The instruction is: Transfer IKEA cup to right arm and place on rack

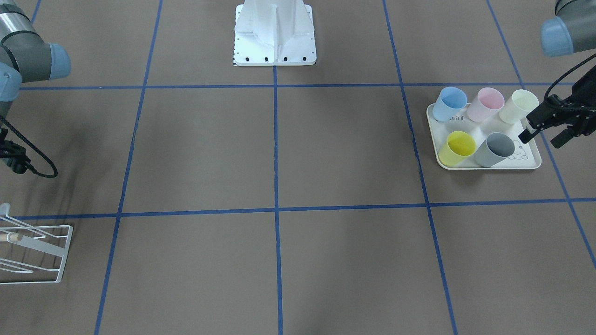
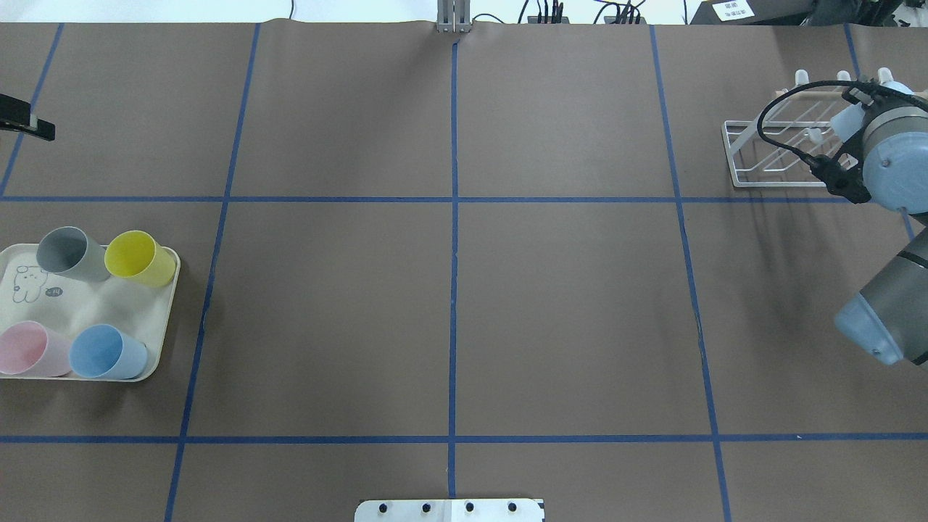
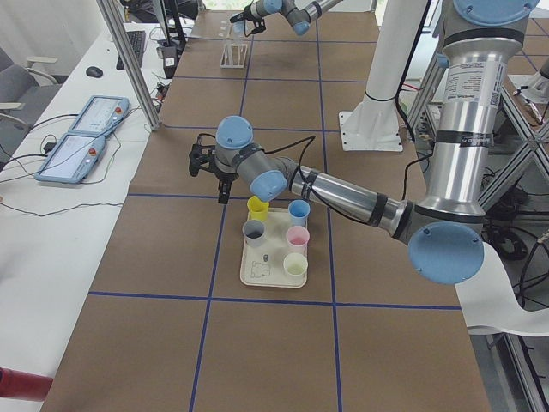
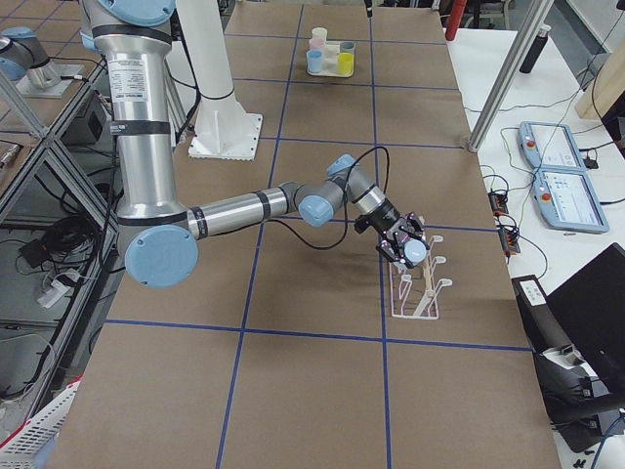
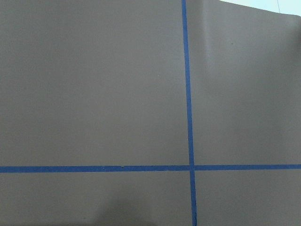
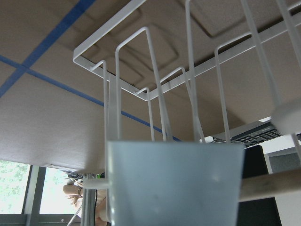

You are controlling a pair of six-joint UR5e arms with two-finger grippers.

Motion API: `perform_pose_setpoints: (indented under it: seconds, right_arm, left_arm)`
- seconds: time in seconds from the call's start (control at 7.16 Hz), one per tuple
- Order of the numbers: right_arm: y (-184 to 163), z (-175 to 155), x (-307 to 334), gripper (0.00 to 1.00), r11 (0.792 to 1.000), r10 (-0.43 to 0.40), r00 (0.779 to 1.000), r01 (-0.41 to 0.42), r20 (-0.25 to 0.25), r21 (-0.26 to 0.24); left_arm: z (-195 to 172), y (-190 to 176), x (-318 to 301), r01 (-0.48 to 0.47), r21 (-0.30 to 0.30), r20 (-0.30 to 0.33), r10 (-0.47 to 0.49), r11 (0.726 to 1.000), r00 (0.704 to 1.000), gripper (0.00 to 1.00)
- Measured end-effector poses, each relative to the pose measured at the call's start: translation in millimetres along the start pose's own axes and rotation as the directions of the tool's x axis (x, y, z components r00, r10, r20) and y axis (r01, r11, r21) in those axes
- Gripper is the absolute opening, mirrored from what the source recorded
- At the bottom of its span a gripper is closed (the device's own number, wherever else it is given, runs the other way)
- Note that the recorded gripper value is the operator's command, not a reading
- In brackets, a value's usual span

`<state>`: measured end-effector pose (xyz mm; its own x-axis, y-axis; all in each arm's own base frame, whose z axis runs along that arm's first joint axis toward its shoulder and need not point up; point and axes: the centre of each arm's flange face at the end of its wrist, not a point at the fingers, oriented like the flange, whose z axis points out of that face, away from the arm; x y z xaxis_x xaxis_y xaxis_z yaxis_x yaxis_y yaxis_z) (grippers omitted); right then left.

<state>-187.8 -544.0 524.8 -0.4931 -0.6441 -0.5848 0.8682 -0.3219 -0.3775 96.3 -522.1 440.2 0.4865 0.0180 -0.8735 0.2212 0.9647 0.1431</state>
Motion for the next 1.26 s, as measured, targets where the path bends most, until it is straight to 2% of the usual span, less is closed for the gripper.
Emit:
perform_pose_setpoints:
  seconds: [0.56, 0.7, 0.84, 0.98, 1.12, 1.26]
  right_arm:
    - [-1, -6, 10, 0.8, 1.0, 0.006, 1.0, -0.006, -0.018, 0.006]
    - [5, -17, 24, 0.8, 0.999, 0.031, 0.998, -0.031, -0.046, 0.017]
    - [14, -32, 36, 0.8, 0.994, 0.098, 0.992, -0.094, -0.078, 0.05]
    - [23, -49, 45, 0.83, 0.973, 0.211, 0.973, -0.2, -0.098, 0.114]
    - [29, -67, 50, 0.83, 0.918, 0.365, 0.926, -0.342, -0.093, 0.2]
    - [31, -84, 54, 0.87, 0.821, 0.525, 0.85, -0.49, -0.05, 0.292]
  left_arm:
    - [0, 0, -1, 0.001, 0.002, 0.004, -0.001, 1.0, 1.0, 1.0]
    - [0, 1, -4, 0.002, 0.003, 0.008, -0.002, 1.0, 1.0, 1.0]
    - [0, 3, -6, 0.001, 0.003, 0.011, -0.001, 1.0, 1.0, 1.0]
    - [0, 3, -7, 0.0, 0.004, 0.013, 0.0, 1.0, 1.0, 1.0]
    - [-1, 5, -9, -0.002, 0.004, 0.014, 0.002, 1.0, 1.0, 1.0]
    - [-4, 10, -11, -0.004, 0.005, 0.015, 0.004, 1.0, 1.0, 1.0]
